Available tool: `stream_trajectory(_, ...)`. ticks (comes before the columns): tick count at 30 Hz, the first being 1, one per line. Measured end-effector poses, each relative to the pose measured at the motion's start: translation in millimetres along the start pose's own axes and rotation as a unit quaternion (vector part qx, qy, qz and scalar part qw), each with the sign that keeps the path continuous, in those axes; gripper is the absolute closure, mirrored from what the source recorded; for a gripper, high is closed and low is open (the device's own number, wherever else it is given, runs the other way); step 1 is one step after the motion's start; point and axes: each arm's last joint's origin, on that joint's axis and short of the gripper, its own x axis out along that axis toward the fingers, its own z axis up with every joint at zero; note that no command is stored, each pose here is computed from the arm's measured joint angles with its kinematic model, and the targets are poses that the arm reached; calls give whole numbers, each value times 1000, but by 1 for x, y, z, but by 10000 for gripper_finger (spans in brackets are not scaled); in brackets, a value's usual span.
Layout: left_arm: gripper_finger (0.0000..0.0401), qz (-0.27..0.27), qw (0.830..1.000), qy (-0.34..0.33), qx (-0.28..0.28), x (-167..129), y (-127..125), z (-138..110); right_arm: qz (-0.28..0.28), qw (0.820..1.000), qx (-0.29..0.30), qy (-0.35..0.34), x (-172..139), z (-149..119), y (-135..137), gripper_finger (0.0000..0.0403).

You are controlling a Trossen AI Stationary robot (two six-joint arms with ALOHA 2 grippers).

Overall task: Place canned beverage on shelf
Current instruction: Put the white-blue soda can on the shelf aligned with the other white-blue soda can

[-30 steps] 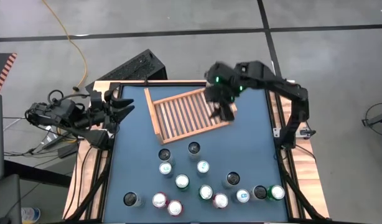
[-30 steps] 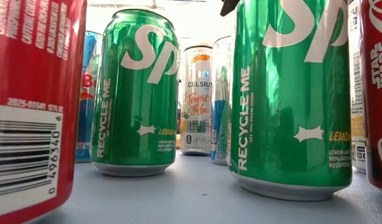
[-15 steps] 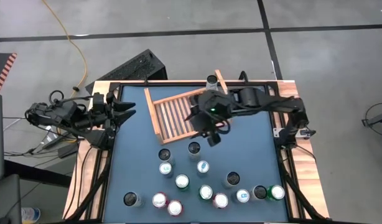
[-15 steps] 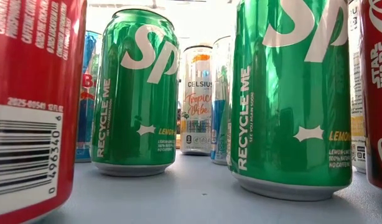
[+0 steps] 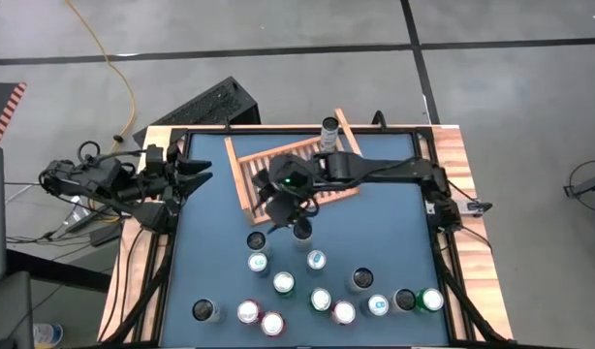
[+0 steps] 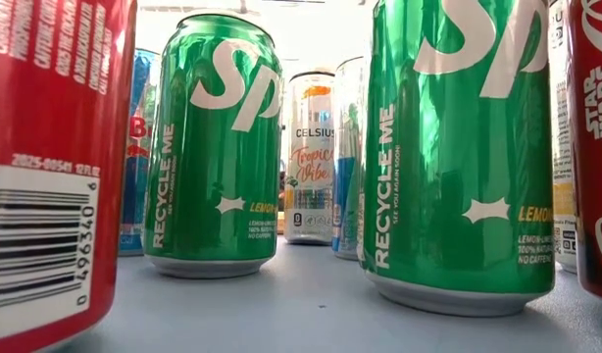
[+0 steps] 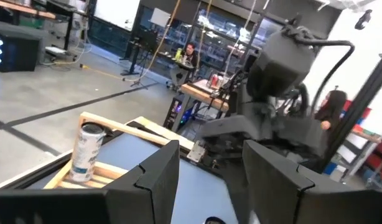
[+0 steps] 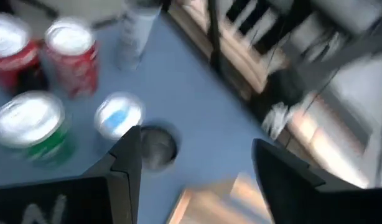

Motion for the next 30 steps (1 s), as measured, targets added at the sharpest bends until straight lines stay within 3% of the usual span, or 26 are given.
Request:
stream_trajectory(5,236,2,1000,4,0,3,-1,-2,48,999,-8,-16,32,-12,5,168)
stream_trajectory(13,236,7,1000,13,0,8,-4,-6,79,996,-9,-37,57,-22,7,168)
stream_trajectory(30,236,9,1000,16,-1,10,-4,-7,104,994,-4,-28,102,-52,10,168)
